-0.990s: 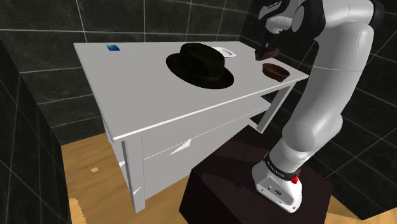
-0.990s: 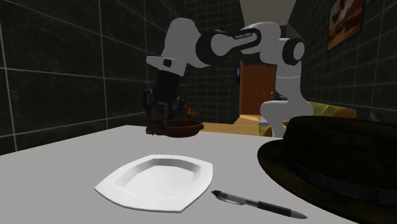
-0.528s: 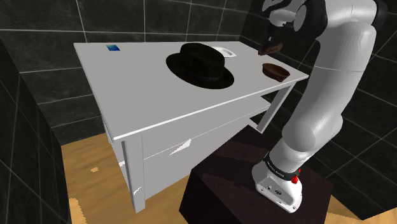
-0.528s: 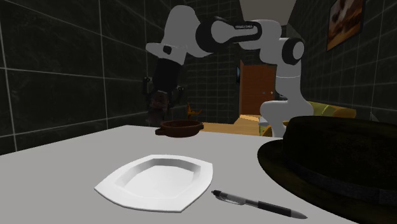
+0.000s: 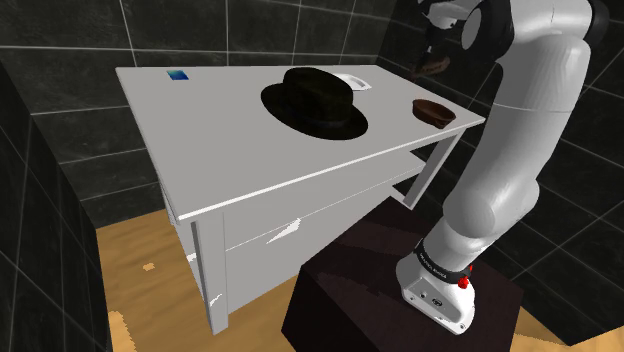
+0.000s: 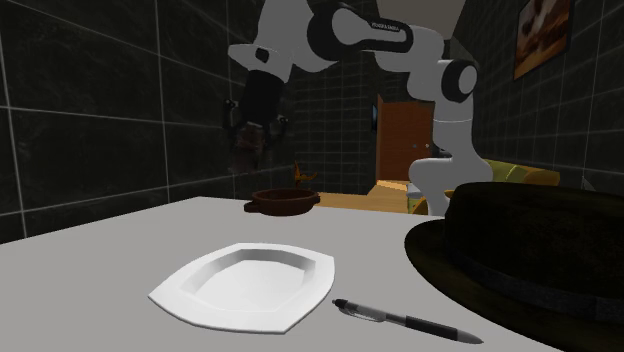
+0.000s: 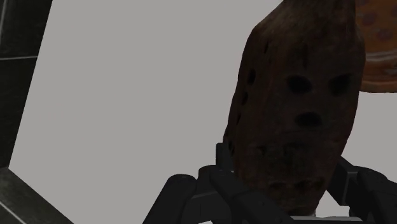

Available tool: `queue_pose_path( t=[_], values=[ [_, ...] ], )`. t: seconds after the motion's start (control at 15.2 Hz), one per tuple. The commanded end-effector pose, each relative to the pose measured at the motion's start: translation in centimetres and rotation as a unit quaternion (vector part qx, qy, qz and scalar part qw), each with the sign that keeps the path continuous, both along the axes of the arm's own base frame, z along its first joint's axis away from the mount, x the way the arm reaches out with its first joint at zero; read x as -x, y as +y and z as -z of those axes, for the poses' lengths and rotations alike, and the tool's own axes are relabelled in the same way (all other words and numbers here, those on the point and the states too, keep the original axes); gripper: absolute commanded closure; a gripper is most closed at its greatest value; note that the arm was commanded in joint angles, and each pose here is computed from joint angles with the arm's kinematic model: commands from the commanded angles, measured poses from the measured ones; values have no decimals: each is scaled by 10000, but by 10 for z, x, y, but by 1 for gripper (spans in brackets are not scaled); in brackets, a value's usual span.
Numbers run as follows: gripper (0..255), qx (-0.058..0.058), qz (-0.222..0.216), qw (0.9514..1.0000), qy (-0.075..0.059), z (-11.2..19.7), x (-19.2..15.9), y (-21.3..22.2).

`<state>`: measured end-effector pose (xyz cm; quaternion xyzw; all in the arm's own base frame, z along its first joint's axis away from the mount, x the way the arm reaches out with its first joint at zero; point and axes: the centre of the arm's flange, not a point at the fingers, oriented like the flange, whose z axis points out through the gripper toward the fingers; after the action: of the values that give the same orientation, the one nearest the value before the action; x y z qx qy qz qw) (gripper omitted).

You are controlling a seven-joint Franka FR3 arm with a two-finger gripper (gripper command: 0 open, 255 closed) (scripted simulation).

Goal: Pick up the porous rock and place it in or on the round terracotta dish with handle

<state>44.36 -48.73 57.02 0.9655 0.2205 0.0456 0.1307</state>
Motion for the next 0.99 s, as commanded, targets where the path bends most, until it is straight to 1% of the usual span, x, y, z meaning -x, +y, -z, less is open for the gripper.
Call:
queue_pose_path(
  t=[0.0,0.53,0.59,0.92],
  values=[
    [255,0,0,10000,-1,-4,12,5],
    [255,0,0,10000,-1,1,111,41],
    [255,0,0,10000,-1,2,115,42],
    [255,0,0,10000,-1,28,115,42]
  ],
)
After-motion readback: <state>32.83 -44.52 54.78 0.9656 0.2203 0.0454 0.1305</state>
